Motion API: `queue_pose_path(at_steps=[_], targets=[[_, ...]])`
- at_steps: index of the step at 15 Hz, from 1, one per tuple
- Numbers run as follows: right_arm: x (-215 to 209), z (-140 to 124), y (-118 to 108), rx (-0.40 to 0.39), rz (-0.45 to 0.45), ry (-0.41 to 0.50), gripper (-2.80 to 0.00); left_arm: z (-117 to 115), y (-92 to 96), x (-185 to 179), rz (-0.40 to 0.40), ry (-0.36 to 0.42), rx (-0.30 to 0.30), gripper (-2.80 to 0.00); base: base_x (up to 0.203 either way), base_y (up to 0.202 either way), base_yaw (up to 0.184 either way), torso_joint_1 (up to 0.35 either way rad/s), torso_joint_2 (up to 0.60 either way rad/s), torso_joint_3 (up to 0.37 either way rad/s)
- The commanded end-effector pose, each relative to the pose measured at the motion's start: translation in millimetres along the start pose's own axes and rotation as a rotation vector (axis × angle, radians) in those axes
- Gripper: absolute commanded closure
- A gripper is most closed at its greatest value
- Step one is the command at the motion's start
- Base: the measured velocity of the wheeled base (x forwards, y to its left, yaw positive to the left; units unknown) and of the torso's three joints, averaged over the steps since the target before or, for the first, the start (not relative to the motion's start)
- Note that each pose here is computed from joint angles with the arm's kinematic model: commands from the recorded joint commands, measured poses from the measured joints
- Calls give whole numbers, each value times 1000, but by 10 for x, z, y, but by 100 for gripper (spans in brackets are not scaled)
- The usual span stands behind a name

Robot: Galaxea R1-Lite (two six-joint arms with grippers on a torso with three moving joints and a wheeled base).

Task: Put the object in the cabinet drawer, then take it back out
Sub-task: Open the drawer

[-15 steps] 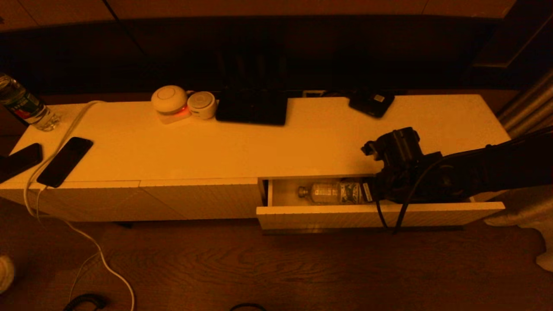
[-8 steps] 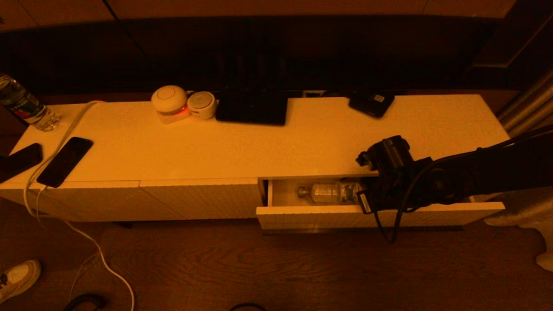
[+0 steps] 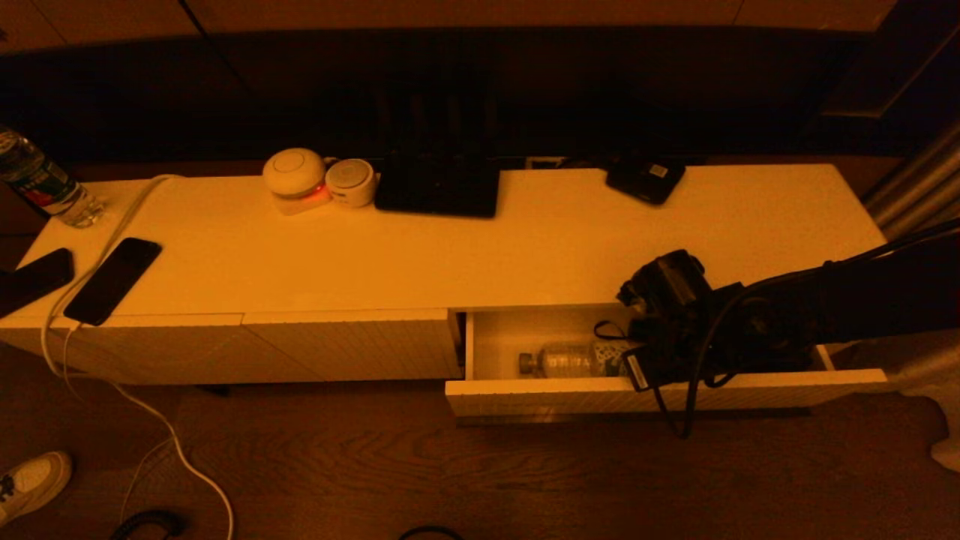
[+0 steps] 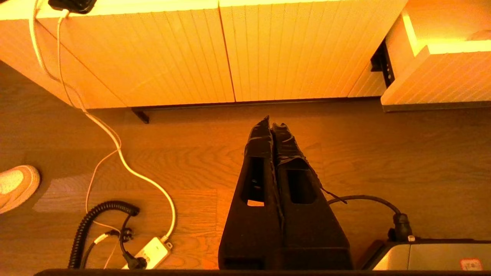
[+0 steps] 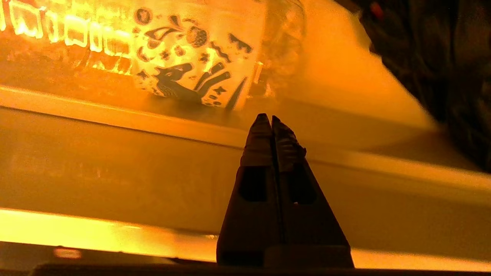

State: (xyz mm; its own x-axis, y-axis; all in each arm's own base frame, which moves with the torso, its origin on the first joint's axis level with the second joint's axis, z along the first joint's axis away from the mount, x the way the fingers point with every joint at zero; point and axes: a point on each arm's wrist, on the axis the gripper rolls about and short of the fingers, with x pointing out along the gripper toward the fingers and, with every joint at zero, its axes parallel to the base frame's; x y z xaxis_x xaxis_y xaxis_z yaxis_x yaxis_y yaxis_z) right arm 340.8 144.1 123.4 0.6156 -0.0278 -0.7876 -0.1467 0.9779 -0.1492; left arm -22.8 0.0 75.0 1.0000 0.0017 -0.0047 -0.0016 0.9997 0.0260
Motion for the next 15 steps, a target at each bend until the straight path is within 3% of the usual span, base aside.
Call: queue_pose_path(at_steps=[1, 6, 8, 15], targets=[[-13, -47, -7, 8, -4, 33, 0, 0, 0, 0, 0, 0, 0, 0, 0, 0, 0, 0, 0, 0], [-39, -197, -5, -9, -6, 99, 0, 0, 0, 0, 0, 0, 0, 0, 0, 0, 0, 0, 0, 0], [-55, -249, 39, 30, -2, 115, 0, 0, 0, 0, 0, 0, 0, 0, 0, 0, 0, 0, 0, 0], [-88, -444, 135, 41, 23, 178, 0, 0, 0, 0, 0, 0, 0, 0, 0, 0, 0, 0, 0, 0]])
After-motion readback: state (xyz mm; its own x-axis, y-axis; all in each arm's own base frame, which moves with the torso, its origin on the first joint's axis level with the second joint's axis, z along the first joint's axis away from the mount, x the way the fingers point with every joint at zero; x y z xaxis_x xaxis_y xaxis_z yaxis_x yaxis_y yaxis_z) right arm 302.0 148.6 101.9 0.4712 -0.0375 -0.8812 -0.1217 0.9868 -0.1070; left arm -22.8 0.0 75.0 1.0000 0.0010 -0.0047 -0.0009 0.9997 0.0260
